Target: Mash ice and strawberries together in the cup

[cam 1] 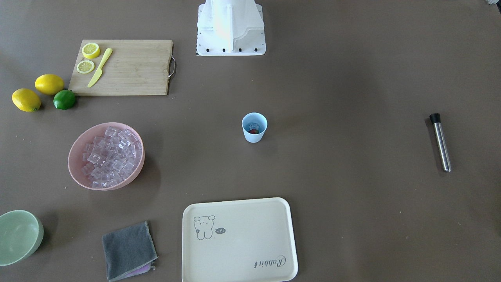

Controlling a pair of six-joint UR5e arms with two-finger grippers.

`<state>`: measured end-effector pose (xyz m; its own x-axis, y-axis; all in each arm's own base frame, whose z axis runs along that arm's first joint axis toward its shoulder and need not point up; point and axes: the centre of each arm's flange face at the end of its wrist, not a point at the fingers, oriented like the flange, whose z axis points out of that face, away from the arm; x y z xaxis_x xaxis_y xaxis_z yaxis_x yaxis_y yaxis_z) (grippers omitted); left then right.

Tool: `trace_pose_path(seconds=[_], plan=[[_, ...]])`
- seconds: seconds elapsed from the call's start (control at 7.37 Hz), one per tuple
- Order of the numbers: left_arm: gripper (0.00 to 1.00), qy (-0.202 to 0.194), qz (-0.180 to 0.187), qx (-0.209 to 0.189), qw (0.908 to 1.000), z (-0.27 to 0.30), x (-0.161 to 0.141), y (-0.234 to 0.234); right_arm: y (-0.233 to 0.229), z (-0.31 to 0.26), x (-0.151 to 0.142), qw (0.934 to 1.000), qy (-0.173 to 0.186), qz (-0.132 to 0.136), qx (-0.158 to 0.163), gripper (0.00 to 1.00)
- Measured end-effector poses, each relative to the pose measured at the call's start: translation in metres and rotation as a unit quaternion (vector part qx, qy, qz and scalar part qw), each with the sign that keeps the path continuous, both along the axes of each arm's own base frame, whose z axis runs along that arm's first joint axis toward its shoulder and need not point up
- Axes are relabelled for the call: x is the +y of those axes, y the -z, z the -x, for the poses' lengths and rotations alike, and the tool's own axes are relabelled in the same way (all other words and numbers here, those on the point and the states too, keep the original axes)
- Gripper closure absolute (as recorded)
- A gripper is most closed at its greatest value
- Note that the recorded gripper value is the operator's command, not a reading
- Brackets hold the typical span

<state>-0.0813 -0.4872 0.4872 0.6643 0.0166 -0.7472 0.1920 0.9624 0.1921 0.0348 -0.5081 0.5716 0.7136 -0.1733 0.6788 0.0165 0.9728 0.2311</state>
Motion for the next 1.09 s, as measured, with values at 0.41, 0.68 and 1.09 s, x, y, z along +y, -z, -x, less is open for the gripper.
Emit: trace_pose_path(seconds=[0.41, 0.68, 1.09], plan=[[0.02, 0.005, -0.015, -0.003, 0.9999, 0.007, -0.006, -0.005, 0.006, -0.021, -0.001, 0.9998, -0.02, -0.005, 0.0, 0.01], [0.02, 0.004, -0.011, -0.003, 0.9999, 0.007, -0.008, -0.012, 0.009, -0.021, 0.001, 0.9998, -0.021, -0.007, -0.001, 0.01], [0.02, 0.004, -0.004, 0.0, 1.0, 0.006, 0.0, -0.021, 0.025, -0.022, 0.002, 0.9995, -0.021, -0.023, -0.003, 0.01]])
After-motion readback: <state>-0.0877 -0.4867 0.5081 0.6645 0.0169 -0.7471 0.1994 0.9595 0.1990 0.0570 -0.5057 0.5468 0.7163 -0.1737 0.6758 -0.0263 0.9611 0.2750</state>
